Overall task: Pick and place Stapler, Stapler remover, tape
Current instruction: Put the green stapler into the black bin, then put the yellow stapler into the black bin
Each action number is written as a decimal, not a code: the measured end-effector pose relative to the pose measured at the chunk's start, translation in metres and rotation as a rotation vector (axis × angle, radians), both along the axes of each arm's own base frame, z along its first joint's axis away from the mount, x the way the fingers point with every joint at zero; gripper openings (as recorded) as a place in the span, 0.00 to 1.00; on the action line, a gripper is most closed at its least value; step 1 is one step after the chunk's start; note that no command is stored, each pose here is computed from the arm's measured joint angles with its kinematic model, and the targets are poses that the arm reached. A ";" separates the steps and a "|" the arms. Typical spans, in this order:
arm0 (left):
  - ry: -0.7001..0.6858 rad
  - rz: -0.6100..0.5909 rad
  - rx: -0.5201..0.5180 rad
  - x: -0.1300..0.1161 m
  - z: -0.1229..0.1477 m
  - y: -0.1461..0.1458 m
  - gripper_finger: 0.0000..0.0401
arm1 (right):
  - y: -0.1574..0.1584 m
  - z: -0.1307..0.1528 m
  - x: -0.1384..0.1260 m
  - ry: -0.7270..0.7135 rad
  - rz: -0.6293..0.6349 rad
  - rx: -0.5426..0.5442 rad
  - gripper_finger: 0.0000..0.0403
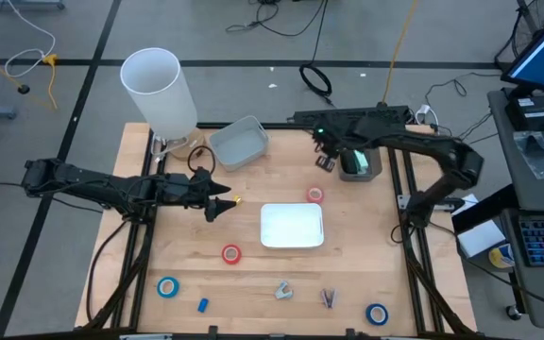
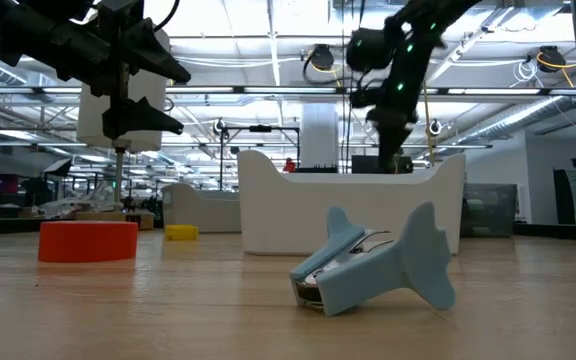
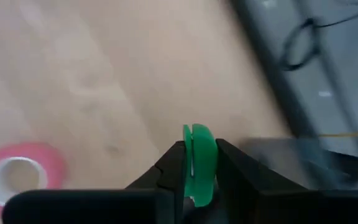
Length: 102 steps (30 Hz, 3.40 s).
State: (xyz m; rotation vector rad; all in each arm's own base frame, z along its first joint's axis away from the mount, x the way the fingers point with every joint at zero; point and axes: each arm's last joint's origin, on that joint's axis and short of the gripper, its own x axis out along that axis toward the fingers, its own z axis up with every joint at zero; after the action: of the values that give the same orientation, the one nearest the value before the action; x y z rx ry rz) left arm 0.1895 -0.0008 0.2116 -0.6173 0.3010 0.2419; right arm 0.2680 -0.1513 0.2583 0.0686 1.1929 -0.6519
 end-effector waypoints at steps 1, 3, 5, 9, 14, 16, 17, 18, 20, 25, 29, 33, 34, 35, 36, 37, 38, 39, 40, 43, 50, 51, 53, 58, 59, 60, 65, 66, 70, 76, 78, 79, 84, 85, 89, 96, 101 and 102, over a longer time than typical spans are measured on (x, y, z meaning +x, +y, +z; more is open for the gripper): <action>0.000 0.000 0.000 0.000 0.000 0.000 0.91 | 0.001 0.007 -0.007 0.006 -0.019 -0.027 0.16; 0.000 0.000 0.000 0.000 0.000 0.000 0.91 | 0.001 0.019 -0.020 0.016 -0.070 -0.059 0.16; -0.001 0.000 0.000 0.000 0.000 0.000 0.91 | -0.001 0.026 -0.033 0.007 -0.140 -0.055 0.17; -0.012 0.000 -0.001 0.000 0.001 0.000 0.91 | -0.009 0.028 -0.058 0.022 -0.299 -0.009 0.17; -0.034 -0.001 -0.002 0.001 0.003 0.000 0.91 | -0.019 0.009 -0.081 0.068 -0.432 0.048 0.17; -0.040 -0.001 -0.002 0.001 0.004 0.000 0.91 | -0.021 -0.001 -0.088 0.091 -0.467 0.073 0.18; -0.041 -0.001 -0.002 0.001 0.004 0.000 0.91 | -0.022 -0.006 -0.091 0.099 -0.478 0.096 0.18; -0.041 -0.001 -0.002 0.001 0.004 0.000 0.91 | -0.023 -0.011 -0.094 0.107 -0.487 0.109 0.18; -0.043 -0.001 -0.002 0.001 0.004 0.000 0.91 | -0.024 -0.021 -0.098 0.108 -0.499 0.130 0.18; -0.045 -0.001 -0.002 0.001 0.004 0.000 0.91 | -0.024 -0.041 -0.105 0.120 -0.520 0.145 0.18; -0.045 -0.001 -0.002 0.001 0.004 0.000 0.91 | -0.022 -0.052 -0.108 0.121 -0.514 0.144 0.20; -0.045 -0.001 -0.002 0.001 0.004 0.000 0.91 | -0.020 -0.062 -0.110 0.130 -0.513 0.150 0.23; -0.045 -0.001 -0.002 0.001 0.004 0.000 0.91 | -0.019 -0.064 -0.110 0.133 -0.514 0.151 0.23; -0.045 -0.001 -0.002 0.001 0.004 0.000 0.91 | -0.019 -0.065 -0.111 0.134 -0.514 0.152 0.24; -0.045 -0.001 -0.002 0.001 0.004 0.000 0.91 | -0.018 -0.065 -0.111 0.134 -0.514 0.152 0.25; -0.045 -0.001 -0.002 0.001 0.004 0.000 0.91 | -0.018 -0.066 -0.111 0.135 -0.514 0.152 0.25; -0.045 -0.001 -0.002 0.001 0.004 0.000 0.91 | -0.018 -0.066 -0.111 0.134 -0.514 0.152 0.26; -0.045 -0.001 -0.002 0.001 0.004 0.000 0.91 | -0.019 -0.066 -0.111 0.132 -0.514 0.151 0.26; -0.045 -0.001 -0.002 0.001 0.004 0.000 0.91 | -0.019 -0.066 -0.111 0.130 -0.514 0.149 0.27; -0.045 -0.001 -0.002 0.001 0.004 0.000 0.91 | -0.019 -0.066 -0.110 0.125 -0.514 0.147 0.29; -0.045 -0.001 -0.002 0.001 0.004 0.000 0.91 | -0.019 -0.066 -0.110 0.126 -0.514 0.147 0.32; -0.045 -0.001 -0.002 0.001 0.004 0.000 0.91 | -0.019 -0.066 -0.110 0.126 -0.514 0.147 0.32; -0.045 -0.001 -0.002 0.001 0.004 0.000 0.91 | -0.019 -0.066 -0.110 0.126 -0.514 0.147 0.33; -0.045 -0.001 -0.002 0.001 0.004 0.000 0.91 | -0.019 -0.066 -0.110 0.126 -0.514 0.147 0.34; -0.045 -0.001 -0.002 0.001 0.004 0.000 0.91 | -0.019 -0.066 -0.110 0.125 -0.513 0.147 0.34; -0.045 -0.001 -0.002 0.001 0.004 0.000 0.91 | -0.019 -0.065 -0.110 0.125 -0.513 0.147 0.34; -0.048 0.001 -0.007 0.001 0.004 0.000 0.91 | -0.018 -0.061 -0.109 0.098 -0.503 0.151 0.33; -0.049 0.003 -0.012 0.002 0.004 0.000 0.91 | -0.017 -0.059 -0.110 0.085 -0.500 0.157 0.32; -0.063 0.015 -0.054 0.002 0.005 0.000 0.91 | -0.012 -0.047 -0.112 0.003 -0.495 0.167 0.31; -0.153 0.027 -0.128 0.004 0.013 0.000 0.91 | 0.005 -0.018 -0.122 -0.145 -0.465 0.114 0.28; -0.178 0.019 -0.108 0.004 0.015 0.000 0.91 | 0.013 -0.006 -0.126 -0.198 -0.445 0.085 0.27; -0.188 0.016 -0.101 0.005 0.016 0.000 0.91 | 0.017 -0.001 -0.129 -0.226 -0.436 0.071 0.27; -0.207 0.018 -0.114 0.005 0.018 -0.001 0.91 | 0.038 0.022 -0.142 -0.365 -0.408 0.015 0.25; -0.206 0.014 -0.113 0.005 0.018 -0.002 0.91 | 0.042 0.026 -0.144 -0.390 -0.402 0.008 0.25; -0.188 0.010 -0.100 0.004 0.016 -0.008 0.91 | 0.055 0.037 -0.151 -0.480 -0.373 -0.018 0.25; -0.019 0.109 -0.095 0.002 0.007 -0.013 0.91 | 0.066 0.050 -0.157 -0.583 -0.312 -0.062 0.25; 0.166 0.165 -0.057 0.011 0.010 -0.015 0.91 | 0.069 0.055 -0.159 -0.631 -0.298 -0.084 0.25; 0.207 0.170 -0.044 0.015 0.012 -0.016 0.91 | 0.069 0.056 -0.159 -0.637 -0.298 -0.087 0.25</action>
State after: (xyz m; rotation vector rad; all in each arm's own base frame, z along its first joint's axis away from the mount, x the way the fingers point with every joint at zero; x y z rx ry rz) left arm 0.2040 -0.0167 0.2231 -0.6637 0.4545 0.4654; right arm 0.1086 -0.0824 0.3139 0.3590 0.5407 -0.8600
